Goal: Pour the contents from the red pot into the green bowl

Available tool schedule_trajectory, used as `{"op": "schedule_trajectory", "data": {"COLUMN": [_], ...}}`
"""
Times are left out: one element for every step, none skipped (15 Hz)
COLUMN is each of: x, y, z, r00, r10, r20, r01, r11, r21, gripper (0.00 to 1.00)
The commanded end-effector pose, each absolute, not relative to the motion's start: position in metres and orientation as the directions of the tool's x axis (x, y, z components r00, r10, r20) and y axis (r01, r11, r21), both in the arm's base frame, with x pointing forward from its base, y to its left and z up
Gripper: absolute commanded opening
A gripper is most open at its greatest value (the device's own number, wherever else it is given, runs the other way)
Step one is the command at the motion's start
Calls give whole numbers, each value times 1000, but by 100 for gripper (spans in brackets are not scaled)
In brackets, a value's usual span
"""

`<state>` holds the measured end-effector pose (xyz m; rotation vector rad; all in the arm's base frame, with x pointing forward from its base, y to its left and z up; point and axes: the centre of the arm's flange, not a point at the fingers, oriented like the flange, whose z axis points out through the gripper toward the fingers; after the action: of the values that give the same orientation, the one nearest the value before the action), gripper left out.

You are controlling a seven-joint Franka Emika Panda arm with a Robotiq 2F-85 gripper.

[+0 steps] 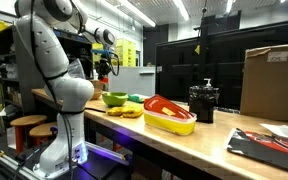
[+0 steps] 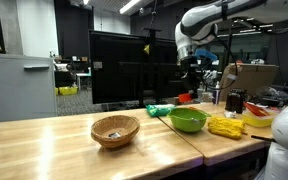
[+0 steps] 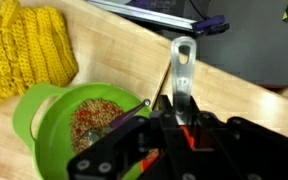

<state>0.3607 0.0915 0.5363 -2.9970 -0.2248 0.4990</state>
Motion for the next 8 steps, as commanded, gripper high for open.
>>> {"op": "schedule_trajectory", "data": {"x": [375,378,381,385,392,398,406,413], "y": [107,109,110,110,110,109,109,108], "z": [574,580,584,583,583,583,578,576], "r00": [862,835,806,774,739,703,664,623], "r10": [124,119,116,117,120,125,132,134], "r20": [-491,-537,-581,-623,-663,-700,-736,-771], "r01": [109,107,108,110,115,122,128,133], "r11": [-992,-993,-993,-993,-992,-991,-990,-989], "r21": [-58,-52,-48,-49,-51,-54,-61,-64], "gripper": [4,4,4,4,4,4,4,4]}}
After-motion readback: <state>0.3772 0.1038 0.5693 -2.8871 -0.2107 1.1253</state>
